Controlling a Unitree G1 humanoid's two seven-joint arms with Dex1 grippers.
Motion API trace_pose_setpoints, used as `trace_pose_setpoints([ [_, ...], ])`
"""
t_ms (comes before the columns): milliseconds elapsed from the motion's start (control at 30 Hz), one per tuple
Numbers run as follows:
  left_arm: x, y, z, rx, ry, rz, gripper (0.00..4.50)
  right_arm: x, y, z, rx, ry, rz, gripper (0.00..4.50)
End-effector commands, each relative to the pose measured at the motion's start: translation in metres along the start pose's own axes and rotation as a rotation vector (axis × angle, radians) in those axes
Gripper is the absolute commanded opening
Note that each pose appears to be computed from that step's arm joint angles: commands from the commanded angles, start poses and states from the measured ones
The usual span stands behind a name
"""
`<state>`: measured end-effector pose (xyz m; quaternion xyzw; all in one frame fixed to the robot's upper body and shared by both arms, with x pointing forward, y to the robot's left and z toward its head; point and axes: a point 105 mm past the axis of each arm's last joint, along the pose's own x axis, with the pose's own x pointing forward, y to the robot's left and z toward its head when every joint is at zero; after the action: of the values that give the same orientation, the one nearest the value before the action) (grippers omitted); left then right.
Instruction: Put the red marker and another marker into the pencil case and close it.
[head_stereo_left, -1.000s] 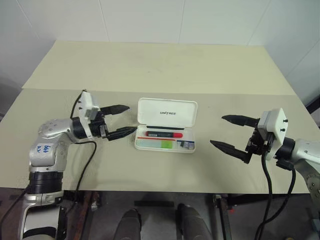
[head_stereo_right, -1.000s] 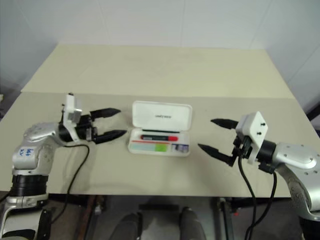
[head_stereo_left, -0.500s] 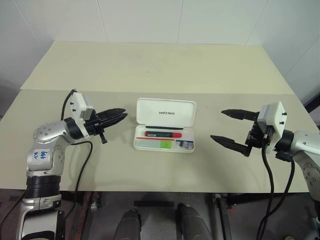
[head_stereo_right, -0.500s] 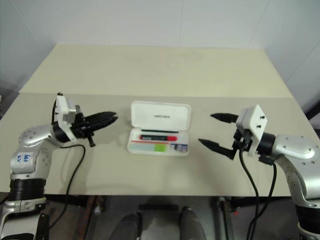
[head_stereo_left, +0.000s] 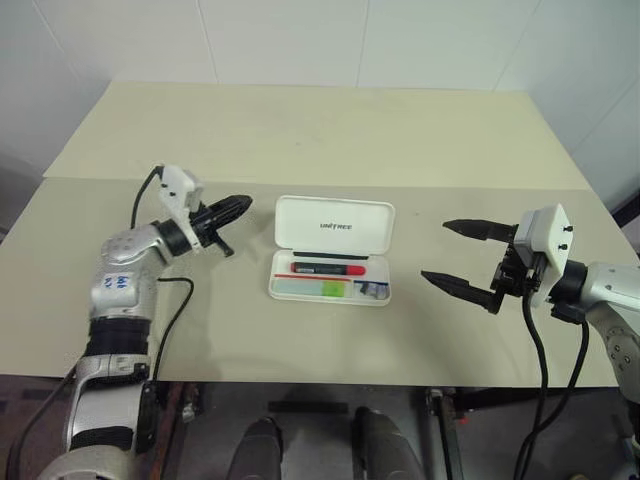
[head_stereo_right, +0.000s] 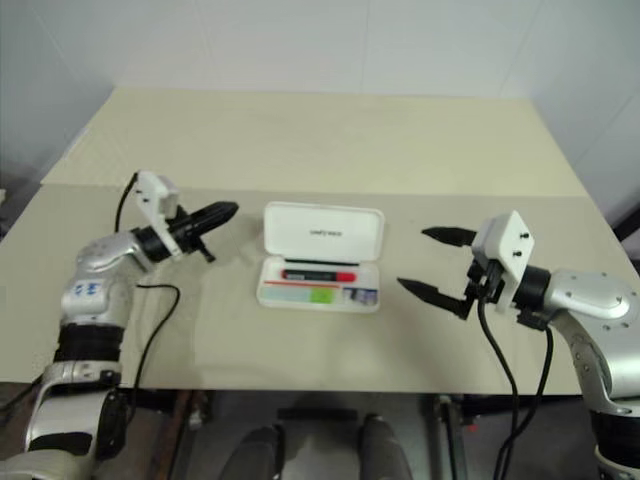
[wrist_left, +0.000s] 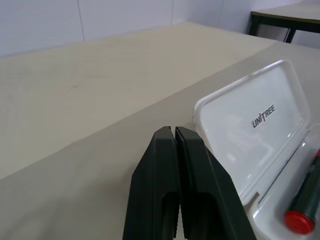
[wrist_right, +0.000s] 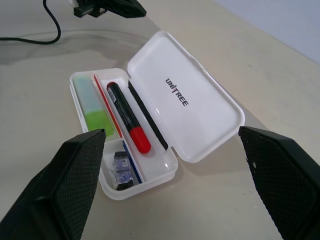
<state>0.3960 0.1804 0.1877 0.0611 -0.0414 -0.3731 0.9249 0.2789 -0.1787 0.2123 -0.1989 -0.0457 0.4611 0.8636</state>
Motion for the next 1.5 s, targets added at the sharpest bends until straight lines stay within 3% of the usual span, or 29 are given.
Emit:
trace_pose_setpoints([
  [33,0.015,-0.002,-0.002,0.014,0.030,-0.016,0.05,-0.001,0.000,0.011,-0.050,-0.022,-0.015,4.50],
  [400,0.041,-0.019,-0.003,0.014,0.040,-0.133,0.05,-0.001,0.003,0.013,-0.053,-0.029,-0.036,4.50],
  [800,0.022,-0.033,0.014,0.114,-0.002,-0.323,0.05,0.002,0.007,0.011,-0.038,-0.036,-0.043,4.50],
  [1167,0.007,-0.060,0.001,0.195,0.072,-0.544,0.05,0.004,0.007,0.011,-0.036,-0.041,-0.044,4.50],
  [1500,-0.002,-0.101,-0.020,0.159,0.190,-0.787,0.05,0.004,0.007,0.010,-0.033,-0.043,-0.059,4.50],
])
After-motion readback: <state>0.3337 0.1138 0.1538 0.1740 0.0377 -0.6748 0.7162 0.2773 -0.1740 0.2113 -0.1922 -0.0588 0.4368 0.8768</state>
